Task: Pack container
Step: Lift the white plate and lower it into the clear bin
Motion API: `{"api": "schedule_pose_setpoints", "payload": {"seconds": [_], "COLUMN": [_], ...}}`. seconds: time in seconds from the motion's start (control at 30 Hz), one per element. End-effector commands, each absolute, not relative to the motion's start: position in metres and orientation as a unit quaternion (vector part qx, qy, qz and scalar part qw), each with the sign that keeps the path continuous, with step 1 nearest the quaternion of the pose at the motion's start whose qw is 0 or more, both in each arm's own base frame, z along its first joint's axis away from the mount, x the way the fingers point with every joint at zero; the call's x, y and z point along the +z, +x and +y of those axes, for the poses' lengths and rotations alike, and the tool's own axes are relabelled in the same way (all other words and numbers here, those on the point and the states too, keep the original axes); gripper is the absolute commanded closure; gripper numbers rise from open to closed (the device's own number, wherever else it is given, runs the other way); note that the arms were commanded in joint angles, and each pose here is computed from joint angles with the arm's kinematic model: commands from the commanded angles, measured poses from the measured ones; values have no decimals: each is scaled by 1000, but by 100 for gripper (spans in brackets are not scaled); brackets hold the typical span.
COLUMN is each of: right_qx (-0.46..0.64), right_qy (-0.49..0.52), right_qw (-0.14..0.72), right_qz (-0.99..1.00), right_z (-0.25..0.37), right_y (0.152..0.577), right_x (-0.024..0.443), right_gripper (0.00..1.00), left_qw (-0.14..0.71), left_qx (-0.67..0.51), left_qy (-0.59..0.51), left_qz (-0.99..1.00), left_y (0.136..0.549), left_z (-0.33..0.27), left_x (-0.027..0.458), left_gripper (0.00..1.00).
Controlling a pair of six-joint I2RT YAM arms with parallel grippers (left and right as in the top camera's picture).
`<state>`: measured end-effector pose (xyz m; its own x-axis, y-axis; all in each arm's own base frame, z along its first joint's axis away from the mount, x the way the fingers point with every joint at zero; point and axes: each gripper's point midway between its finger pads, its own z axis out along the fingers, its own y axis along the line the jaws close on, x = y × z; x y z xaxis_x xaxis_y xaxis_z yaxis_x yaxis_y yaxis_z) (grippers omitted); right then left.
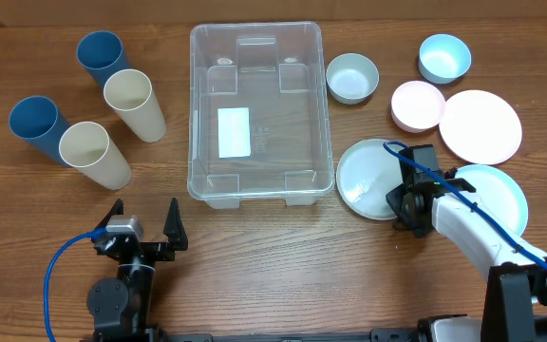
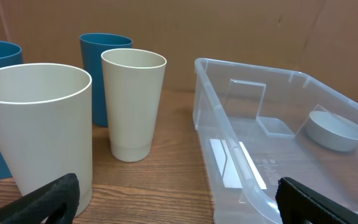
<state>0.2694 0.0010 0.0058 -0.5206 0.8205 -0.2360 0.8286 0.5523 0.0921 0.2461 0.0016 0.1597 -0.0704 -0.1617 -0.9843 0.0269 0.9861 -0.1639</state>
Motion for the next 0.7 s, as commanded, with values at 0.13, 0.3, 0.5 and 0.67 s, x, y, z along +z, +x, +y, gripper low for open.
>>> {"api": "schedule_pose_setpoints", "payload": {"seconds": [0.13, 0.3, 0.5, 0.67], "right_qx": [-29, -31, -28, -21], "right_qy": [449, 429, 427, 388], "right_qw": [144, 173, 203, 241], "right_qz": [881, 886, 881, 890], "right_z": [-5, -8, -25, -29], "right_y": [274, 295, 316, 327], "right_x": [8, 38, 113, 169], "right_gripper": [96, 96, 96, 96], "left_qw": [681, 681, 681, 681], "left_qx": [-69, -69, -69, -69], "left_qy": [-53, -53, -53, -53], "left_qz": [727, 727, 727, 727], "left_y": [246, 246, 246, 246], "left_z": [4, 4, 4, 4], "left_x": [160, 160, 160, 160], "left_gripper": [0, 0, 0, 0]}}
